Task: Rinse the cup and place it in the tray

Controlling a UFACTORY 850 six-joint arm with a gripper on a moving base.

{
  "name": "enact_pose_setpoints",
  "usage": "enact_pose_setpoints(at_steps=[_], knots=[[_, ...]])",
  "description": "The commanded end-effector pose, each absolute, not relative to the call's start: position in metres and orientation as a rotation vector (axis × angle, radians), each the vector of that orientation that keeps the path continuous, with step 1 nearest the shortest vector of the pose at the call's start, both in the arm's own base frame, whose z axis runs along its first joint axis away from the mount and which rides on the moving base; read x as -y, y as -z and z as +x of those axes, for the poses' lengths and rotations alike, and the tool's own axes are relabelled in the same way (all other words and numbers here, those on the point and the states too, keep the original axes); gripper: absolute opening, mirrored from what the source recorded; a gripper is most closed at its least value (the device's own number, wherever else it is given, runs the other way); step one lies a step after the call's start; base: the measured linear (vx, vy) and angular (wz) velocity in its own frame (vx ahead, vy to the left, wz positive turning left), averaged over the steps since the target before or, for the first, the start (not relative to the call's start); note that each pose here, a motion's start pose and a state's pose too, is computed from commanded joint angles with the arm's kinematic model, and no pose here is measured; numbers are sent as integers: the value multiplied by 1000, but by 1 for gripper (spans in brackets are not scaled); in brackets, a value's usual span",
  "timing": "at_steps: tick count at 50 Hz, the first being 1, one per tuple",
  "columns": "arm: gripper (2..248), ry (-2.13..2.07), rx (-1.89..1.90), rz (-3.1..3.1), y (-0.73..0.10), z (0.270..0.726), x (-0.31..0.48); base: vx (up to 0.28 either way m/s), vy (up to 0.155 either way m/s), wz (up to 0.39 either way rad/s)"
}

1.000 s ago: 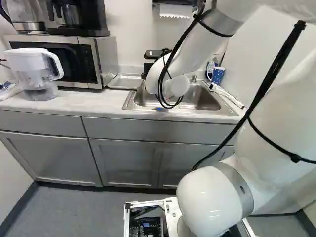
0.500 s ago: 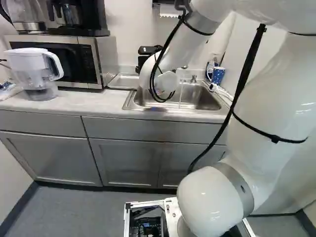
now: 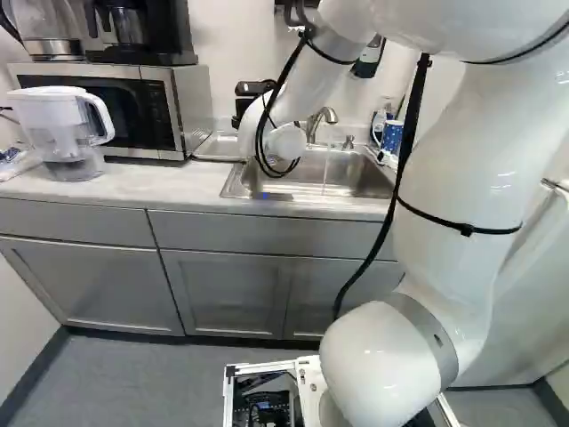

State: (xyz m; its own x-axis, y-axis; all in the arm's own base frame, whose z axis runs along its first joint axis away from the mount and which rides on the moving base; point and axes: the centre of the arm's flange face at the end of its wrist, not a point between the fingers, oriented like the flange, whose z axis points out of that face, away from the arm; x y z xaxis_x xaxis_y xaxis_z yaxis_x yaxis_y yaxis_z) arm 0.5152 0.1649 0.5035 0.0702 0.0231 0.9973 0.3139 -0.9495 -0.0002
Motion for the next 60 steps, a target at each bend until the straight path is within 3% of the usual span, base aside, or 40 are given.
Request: enact_pose_setpoints(at_steps=[35, 60], knots=[[124, 1955, 383, -2102, -477, 571, -209, 0, 0, 0], [124, 1933, 389, -2124, -463, 574, -211, 0, 0, 0]])
